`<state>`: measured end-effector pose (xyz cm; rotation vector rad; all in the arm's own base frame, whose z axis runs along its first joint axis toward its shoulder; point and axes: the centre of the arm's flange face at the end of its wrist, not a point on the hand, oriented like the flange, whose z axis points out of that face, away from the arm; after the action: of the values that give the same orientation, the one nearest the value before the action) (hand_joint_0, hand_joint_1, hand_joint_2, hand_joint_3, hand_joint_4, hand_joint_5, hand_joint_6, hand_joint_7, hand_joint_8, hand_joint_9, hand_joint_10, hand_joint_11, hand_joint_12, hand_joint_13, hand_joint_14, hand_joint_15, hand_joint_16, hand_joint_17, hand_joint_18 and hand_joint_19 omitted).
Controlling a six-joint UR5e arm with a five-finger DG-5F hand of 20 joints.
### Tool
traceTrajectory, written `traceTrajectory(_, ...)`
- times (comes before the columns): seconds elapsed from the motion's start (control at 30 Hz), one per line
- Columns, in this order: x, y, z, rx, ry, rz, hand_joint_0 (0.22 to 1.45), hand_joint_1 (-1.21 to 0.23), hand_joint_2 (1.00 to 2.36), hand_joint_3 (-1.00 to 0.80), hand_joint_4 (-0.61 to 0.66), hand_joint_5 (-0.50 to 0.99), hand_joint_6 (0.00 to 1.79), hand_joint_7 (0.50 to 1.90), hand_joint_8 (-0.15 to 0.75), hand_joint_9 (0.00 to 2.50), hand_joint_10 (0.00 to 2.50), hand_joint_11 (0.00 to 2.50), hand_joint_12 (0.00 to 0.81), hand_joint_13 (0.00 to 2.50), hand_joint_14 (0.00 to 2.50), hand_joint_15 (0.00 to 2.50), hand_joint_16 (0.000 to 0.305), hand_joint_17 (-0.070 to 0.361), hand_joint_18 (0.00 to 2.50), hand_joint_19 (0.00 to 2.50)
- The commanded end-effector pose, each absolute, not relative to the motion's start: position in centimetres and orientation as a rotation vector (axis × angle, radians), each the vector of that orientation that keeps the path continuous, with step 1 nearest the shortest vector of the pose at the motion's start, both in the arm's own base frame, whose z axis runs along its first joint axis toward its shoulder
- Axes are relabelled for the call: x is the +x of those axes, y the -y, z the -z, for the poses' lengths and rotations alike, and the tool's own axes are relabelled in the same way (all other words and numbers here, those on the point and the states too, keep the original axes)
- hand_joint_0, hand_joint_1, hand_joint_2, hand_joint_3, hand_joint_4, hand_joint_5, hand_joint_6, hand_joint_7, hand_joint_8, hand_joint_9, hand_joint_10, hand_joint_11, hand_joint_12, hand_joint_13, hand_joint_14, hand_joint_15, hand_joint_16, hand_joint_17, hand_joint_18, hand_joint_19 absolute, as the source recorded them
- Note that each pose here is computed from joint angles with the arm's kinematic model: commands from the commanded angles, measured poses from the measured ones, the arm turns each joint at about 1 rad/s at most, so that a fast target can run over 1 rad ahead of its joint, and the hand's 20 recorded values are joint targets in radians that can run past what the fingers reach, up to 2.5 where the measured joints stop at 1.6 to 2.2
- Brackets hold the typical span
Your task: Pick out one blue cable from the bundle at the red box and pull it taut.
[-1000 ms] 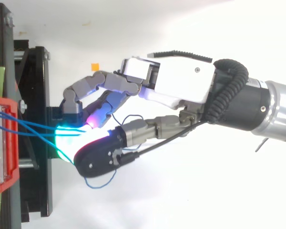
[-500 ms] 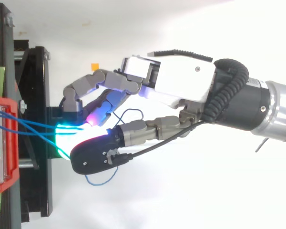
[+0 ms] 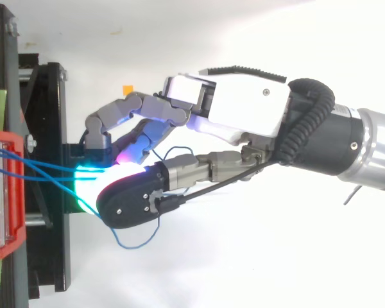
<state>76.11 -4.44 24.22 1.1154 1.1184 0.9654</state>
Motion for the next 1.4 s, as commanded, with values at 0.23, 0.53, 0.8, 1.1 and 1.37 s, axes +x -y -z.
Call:
traceTrajectory(0.23, 76.10, 4.50, -24.24, 1.116, -1.118, -0.965, 0.59, -0.60, 1.02, -0.15, 0.14, -0.17, 0.90, 1.11, 0.275, 0.96, 0.02, 0.53, 0.329, 0.74, 0.01, 0.25, 0.050, 0.113, 0.62, 0.49)
traceTrajectory(0.53, 76.12, 4.49, -24.25, 1.106, -1.123, -0.955, 0.60, -0.73, 1.02, -0.15, 0.11, -0.18, 0.90, 1.06, 0.267, 0.91, 0.02, 0.56, 0.332, 0.72, 0.01, 0.25, 0.051, 0.116, 0.60, 0.50)
traceTrajectory(0.8, 76.12, 4.49, -24.25, 1.099, -1.127, -0.947, 0.59, -0.59, 1.00, -0.50, 0.15, -0.17, 0.89, 1.04, 0.260, 0.98, 0.02, 0.57, 0.323, 0.74, 0.01, 0.24, 0.050, 0.113, 0.63, 0.49)
traceTrajectory(1.1, 76.12, 4.61, -24.27, 1.099, -1.125, -0.947, 0.61, -0.39, 1.00, -0.46, 0.11, -0.15, 0.87, 1.12, 0.258, 1.05, 0.02, 0.56, 0.319, 0.75, 0.01, 0.25, 0.049, 0.111, 0.61, 0.51)
traceTrajectory(1.37, 76.16, 4.49, -24.17, 1.097, -1.127, -0.947, 0.59, -0.48, 1.02, -0.16, 0.13, -0.15, 0.86, 1.13, 0.278, 1.01, 0.02, 0.55, 0.339, 0.73, 0.01, 0.26, 0.052, 0.118, 0.58, 0.53)
